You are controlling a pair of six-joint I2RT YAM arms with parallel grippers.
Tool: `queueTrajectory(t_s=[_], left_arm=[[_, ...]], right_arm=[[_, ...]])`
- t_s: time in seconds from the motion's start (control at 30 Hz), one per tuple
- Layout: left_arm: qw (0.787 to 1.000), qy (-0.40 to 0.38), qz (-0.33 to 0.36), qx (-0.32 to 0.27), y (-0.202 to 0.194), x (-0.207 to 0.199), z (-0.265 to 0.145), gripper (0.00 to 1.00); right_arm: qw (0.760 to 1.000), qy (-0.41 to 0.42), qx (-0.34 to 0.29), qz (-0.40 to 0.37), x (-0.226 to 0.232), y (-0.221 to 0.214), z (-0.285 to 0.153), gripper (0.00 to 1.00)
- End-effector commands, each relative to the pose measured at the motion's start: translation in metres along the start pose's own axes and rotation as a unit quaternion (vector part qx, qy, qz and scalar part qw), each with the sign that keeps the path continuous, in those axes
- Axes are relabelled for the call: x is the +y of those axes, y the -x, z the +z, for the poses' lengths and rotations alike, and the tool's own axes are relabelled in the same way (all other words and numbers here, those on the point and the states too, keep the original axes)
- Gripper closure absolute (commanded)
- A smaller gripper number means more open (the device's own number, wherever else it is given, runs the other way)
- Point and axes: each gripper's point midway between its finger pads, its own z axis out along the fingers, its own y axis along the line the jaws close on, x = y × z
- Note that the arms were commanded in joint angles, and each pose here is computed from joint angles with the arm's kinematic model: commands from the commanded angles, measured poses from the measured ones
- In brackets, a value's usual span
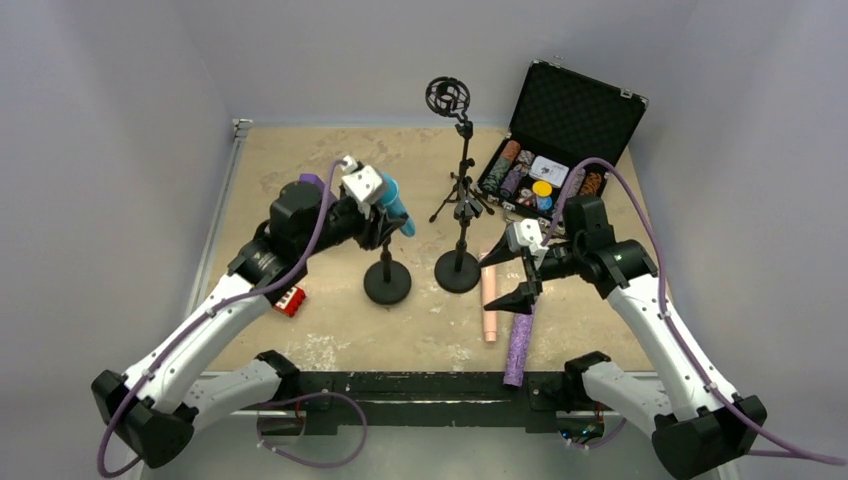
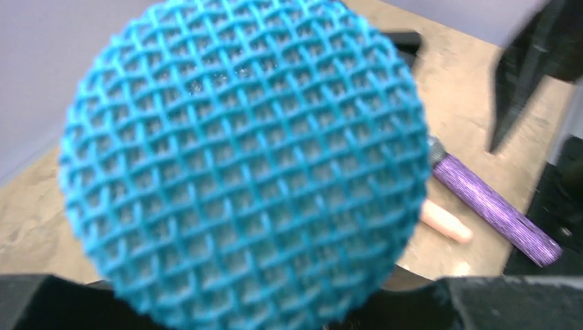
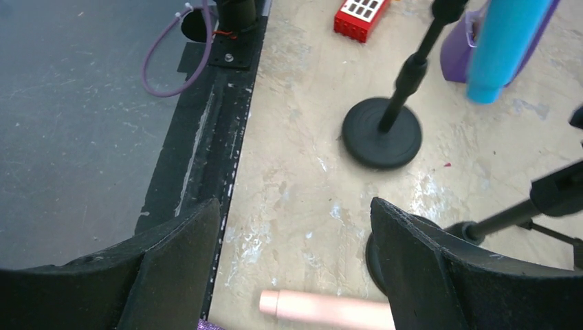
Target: Attach the microphones to the stand
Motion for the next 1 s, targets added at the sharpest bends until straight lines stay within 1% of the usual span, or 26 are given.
queueTrajectory(t_s=[0.0,0.17,0.3,0.37,0.43,0.53,0.6,0.67,0.77,0.8,0.83,0.87,0.9,0.97], left_arm=[[0.993,0.084,0.041,-0.077,0.08,0.059,0.015,0.77],[0.985,0.143,0.039,-0.089,0.112,0.131,0.043,0.77],[0.978,0.18,0.038,-0.095,0.126,0.185,0.057,0.77],[0.975,0.195,0.036,-0.097,0.13,0.205,0.065,0.77],[0.973,0.212,0.025,-0.091,0.124,0.23,0.075,0.77],[0.969,0.23,0.021,-0.084,0.118,0.256,0.086,0.77],[0.966,0.238,0.026,-0.094,0.118,0.269,0.092,0.77],[0.965,0.247,0.02,-0.086,0.109,0.282,0.098,0.76],[0.965,0.253,0.014,-0.071,0.094,0.291,0.102,0.74],[0.965,0.253,0.012,-0.067,0.091,0.291,0.102,0.72],[0.965,0.253,0.009,-0.064,0.088,0.291,0.102,0.67],[0.966,0.253,0.007,-0.062,0.086,0.29,0.102,0.63],[0.965,0.254,0.004,-0.061,0.085,0.289,0.1,0.52],[0.964,0.26,-0.001,-0.057,0.081,0.288,0.096,0.4]], right_arm=[[1.0,-0.013,-0.025,0.001,0.002,0.005,-0.01,0.17],[0.999,-0.033,-0.034,0.001,-0.001,0.004,-0.018,0.17],[0.998,-0.044,-0.038,0.006,-0.004,0.001,-0.022,0.17],[0.998,-0.049,-0.038,0.007,-0.006,0.0,-0.024,0.17],[0.998,-0.052,-0.039,0.01,-0.007,-0.001,-0.025,0.17],[0.997,-0.055,-0.043,0.012,-0.008,0.0,-0.026,0.17],[0.997,-0.057,-0.044,0.013,-0.009,-0.001,-0.027,0.17],[0.997,-0.059,-0.044,0.015,-0.01,-0.002,-0.028,0.17],[0.997,-0.06,-0.046,0.017,-0.011,-0.003,-0.029,0.17],[0.997,-0.06,-0.047,0.019,-0.011,-0.003,-0.029,0.17],[0.997,-0.061,-0.047,0.019,-0.011,-0.003,-0.029,0.17],[0.997,-0.061,-0.048,0.019,-0.011,-0.003,-0.029,0.17],[0.997,-0.061,-0.048,0.02,-0.012,-0.004,-0.029,0.17],[0.997,-0.06,-0.048,0.022,-0.012,-0.004,-0.029,0.17]])
